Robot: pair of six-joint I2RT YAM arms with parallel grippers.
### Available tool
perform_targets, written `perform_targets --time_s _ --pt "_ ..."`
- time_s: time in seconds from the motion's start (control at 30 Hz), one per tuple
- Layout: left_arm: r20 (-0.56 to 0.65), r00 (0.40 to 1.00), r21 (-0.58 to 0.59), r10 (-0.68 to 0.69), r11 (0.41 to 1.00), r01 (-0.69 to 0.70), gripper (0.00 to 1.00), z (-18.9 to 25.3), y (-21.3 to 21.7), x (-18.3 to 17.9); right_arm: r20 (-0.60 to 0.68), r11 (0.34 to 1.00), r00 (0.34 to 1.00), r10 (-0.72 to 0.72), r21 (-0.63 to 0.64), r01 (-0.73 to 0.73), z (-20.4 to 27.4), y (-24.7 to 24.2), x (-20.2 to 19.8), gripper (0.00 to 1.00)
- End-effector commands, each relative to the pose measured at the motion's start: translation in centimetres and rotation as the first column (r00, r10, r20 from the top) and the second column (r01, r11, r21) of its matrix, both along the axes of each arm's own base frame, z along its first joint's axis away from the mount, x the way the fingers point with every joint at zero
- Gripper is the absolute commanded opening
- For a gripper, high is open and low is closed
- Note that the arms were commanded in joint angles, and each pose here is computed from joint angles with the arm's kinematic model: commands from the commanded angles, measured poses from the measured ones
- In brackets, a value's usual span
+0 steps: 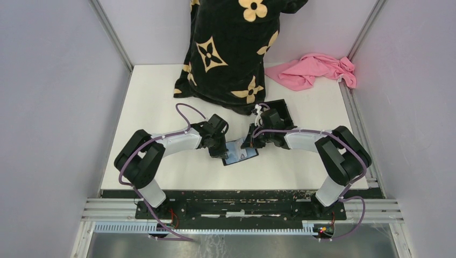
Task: Put the credit cards into the card holder
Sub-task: Insert the credit card into the card holder.
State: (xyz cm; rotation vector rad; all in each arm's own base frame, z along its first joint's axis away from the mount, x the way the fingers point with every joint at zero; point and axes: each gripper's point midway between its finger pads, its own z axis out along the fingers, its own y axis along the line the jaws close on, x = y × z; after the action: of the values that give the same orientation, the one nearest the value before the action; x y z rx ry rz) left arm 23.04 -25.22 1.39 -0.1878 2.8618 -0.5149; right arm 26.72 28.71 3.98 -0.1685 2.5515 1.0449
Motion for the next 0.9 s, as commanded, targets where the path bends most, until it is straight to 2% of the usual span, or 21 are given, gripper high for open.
perform_targets --time_s 0.0,0.53,0.87 --pt "-0.020 1.000 0.231 0.002 0.973 0.003 0.03 -3.3 5.0 -0.9 -0.025 0.999 0.999 0.023 0.023 -0.023 -0.6 0.5 -0.3 0.01" --pt "0.042 0.997 0.228 0.059 0.971 -0.067 0.07 0.8 6.0 -0.7 -0.046 1.000 0.999 0.006 -0.008 -0.006 -2.0 0.1 -0.4 0.01" --pt "0.029 0.997 0.237 0.068 0.969 -0.073 0.07 0.1 6.3 -1.2 -0.047 1.000 0.999 0.006 -0.004 -0.006 -2.1 0.2 -0.4 0.01"
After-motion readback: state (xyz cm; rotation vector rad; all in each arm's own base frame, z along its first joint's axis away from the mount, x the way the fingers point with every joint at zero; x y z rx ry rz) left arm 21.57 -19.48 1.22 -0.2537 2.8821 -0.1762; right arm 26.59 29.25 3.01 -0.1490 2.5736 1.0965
